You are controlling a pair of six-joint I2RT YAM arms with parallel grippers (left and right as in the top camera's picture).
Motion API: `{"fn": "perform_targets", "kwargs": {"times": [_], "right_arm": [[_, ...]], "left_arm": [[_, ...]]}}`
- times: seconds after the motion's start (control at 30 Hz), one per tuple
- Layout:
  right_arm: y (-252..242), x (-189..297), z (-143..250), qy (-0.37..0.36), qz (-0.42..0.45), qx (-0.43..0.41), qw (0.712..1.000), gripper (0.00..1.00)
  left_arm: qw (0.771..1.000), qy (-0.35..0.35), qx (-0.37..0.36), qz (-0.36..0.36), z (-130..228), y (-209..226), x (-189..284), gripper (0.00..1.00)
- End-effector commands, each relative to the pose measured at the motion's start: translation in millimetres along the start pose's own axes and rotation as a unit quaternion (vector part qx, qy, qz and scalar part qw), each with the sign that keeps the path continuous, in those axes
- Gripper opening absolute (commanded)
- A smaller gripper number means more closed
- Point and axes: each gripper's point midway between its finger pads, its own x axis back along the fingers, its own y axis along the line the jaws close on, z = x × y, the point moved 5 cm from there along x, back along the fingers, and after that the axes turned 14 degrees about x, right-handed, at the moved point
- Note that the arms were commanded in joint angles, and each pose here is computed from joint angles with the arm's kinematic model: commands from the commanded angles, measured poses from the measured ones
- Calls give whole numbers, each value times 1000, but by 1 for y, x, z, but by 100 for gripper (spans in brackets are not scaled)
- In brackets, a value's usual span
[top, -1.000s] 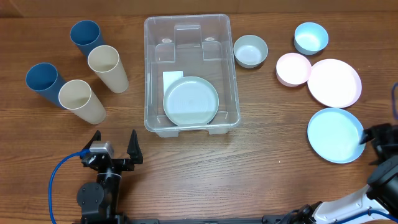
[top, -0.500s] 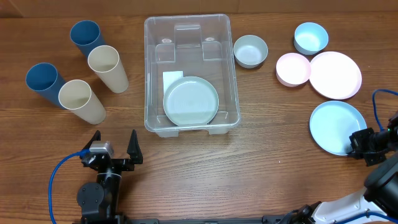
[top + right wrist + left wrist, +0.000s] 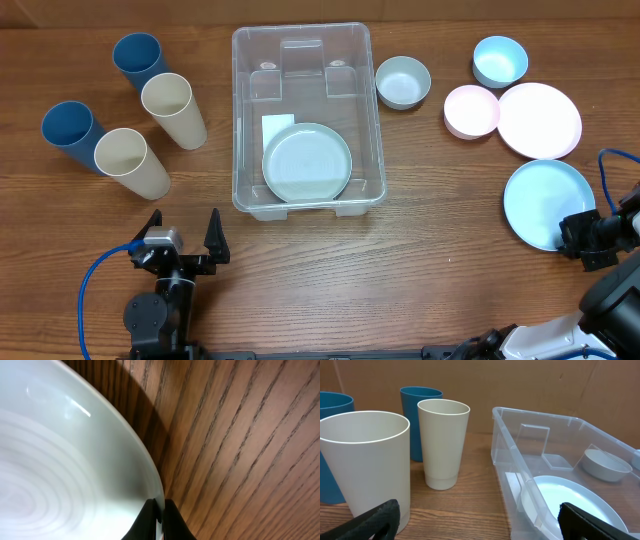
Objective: Pack container
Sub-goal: 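Grasp the light-blue plate rim with the right gripper and lift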
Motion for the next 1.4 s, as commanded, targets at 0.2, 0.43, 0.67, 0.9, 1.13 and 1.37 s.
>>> {"fn": "perform_targets", "kwargs": {"times": [0.2, 0.43, 0.67, 0.9, 1.13, 1.37], "right_arm": [[47, -28, 40, 73, -22, 101, 992, 4], [100, -34, 64, 36, 25, 233, 971, 4], [143, -19, 79, -25, 22, 314, 949, 4], [165, 40, 78, -102, -24, 330, 938, 4], [168, 121, 83, -183, -55, 340, 921, 4], [163, 171, 101, -222, -100, 349, 905, 4]], "left_arm": [[1000, -3, 4, -4, 0, 2, 0, 100], [1000, -3, 4, -4, 0, 2, 0, 100], [1000, -3, 4, -4, 0, 2, 0, 100], [1000, -3, 4, -4, 0, 2, 0, 100], [1000, -3, 4, -4, 0, 2, 0, 100], [1000, -3, 4, -4, 0, 2, 0, 100]]}}
